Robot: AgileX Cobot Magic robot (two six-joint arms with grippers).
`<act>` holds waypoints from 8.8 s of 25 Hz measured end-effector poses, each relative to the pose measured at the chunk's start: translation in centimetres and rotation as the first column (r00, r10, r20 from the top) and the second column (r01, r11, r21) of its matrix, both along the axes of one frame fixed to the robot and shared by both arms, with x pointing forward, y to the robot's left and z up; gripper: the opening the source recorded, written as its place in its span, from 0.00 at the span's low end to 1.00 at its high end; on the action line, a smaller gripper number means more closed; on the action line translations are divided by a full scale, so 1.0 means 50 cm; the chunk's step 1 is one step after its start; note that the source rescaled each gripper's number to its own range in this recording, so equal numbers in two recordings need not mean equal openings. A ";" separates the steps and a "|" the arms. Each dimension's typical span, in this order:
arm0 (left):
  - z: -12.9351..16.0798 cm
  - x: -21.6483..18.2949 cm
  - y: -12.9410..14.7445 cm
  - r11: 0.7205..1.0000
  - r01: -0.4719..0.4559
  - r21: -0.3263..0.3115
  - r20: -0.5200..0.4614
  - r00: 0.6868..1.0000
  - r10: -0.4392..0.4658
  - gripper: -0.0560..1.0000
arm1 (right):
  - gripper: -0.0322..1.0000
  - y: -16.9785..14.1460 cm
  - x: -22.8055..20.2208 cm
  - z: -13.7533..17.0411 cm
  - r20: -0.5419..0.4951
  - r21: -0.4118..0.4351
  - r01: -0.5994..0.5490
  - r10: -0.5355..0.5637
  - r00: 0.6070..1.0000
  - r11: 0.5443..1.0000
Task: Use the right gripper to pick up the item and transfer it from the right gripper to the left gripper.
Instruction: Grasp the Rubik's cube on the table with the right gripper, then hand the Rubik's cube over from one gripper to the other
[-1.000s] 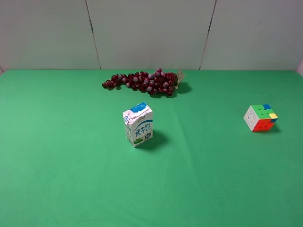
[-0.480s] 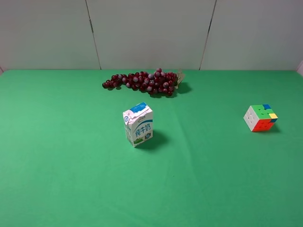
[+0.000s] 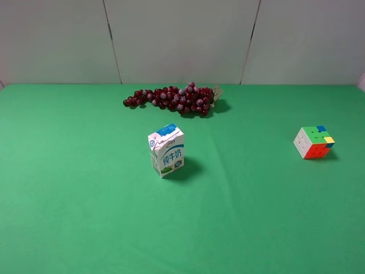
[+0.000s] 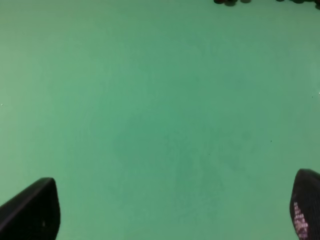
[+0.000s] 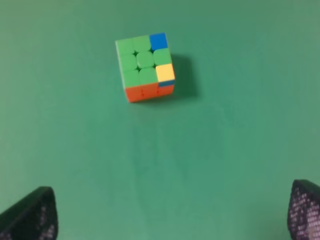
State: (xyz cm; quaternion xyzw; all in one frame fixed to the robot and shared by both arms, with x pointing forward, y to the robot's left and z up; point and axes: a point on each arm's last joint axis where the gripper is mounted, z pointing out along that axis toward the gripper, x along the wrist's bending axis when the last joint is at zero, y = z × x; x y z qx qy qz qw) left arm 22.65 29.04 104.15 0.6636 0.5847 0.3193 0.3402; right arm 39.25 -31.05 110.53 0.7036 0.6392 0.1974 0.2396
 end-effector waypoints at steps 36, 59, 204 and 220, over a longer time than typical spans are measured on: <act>0.000 0.000 0.000 1.000 0.000 0.000 0.000 1.000 0.000 0.79 | 1.00 -0.006 0.400 -0.283 -0.419 0.035 -0.212 0.207 0.884 0.977; 0.000 0.000 0.000 1.000 0.000 0.000 0.000 1.000 0.000 0.79 | 0.67 -0.010 0.419 -0.360 -0.474 0.036 -0.213 0.204 0.857 0.976; 0.005 0.353 -0.327 0.521 0.806 0.281 -0.251 0.586 -0.771 0.79 | 0.06 0.402 0.258 -0.030 0.117 0.536 -0.792 0.902 0.415 0.294; 0.029 0.403 -0.443 0.511 0.765 0.392 -0.183 0.610 -0.771 0.79 | 0.06 0.401 0.259 -0.030 0.111 0.535 -0.789 0.901 0.419 0.301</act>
